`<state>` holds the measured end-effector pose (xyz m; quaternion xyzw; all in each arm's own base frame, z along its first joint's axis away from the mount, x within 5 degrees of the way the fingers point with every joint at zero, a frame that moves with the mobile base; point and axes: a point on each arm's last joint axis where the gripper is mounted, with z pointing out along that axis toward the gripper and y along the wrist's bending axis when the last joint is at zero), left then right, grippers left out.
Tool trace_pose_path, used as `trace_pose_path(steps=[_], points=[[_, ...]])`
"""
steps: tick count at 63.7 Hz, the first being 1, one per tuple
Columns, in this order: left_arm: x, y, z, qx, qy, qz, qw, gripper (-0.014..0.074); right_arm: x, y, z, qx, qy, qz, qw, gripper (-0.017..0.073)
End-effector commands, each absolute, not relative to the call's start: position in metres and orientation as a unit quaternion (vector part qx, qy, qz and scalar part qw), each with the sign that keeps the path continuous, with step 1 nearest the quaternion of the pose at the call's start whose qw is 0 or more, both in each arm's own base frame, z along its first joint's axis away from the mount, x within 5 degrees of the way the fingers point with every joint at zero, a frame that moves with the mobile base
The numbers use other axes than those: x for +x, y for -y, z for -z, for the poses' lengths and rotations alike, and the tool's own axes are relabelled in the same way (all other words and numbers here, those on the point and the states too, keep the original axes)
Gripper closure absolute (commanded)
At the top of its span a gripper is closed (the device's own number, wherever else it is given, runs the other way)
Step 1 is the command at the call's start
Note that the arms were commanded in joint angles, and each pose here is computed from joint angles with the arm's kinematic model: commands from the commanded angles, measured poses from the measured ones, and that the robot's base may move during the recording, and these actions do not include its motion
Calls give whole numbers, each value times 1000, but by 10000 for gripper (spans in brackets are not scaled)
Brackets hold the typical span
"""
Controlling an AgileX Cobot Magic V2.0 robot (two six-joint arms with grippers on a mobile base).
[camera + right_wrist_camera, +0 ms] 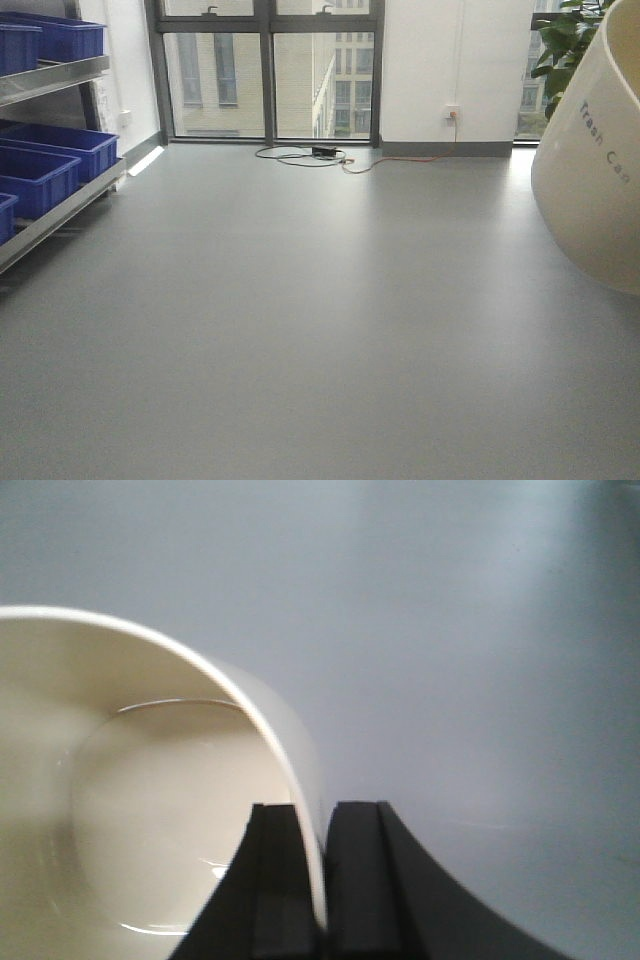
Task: Move white bin to right shelf second layer
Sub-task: 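Hold the bin and turn toward the shelf rack of blue crates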
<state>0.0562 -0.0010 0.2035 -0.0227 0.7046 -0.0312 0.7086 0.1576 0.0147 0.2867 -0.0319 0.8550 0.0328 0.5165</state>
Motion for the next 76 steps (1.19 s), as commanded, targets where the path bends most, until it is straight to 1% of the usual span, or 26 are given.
trace_pose_path(steps=[1,76], points=[[56,1,-202,-25,-680,34,732,509,163,-14,-308,-28,-819,-34,572,505],[56,1,-202,-25,-680,34,732,509,163,-14,-308,-28,-819,-34,572,505]])
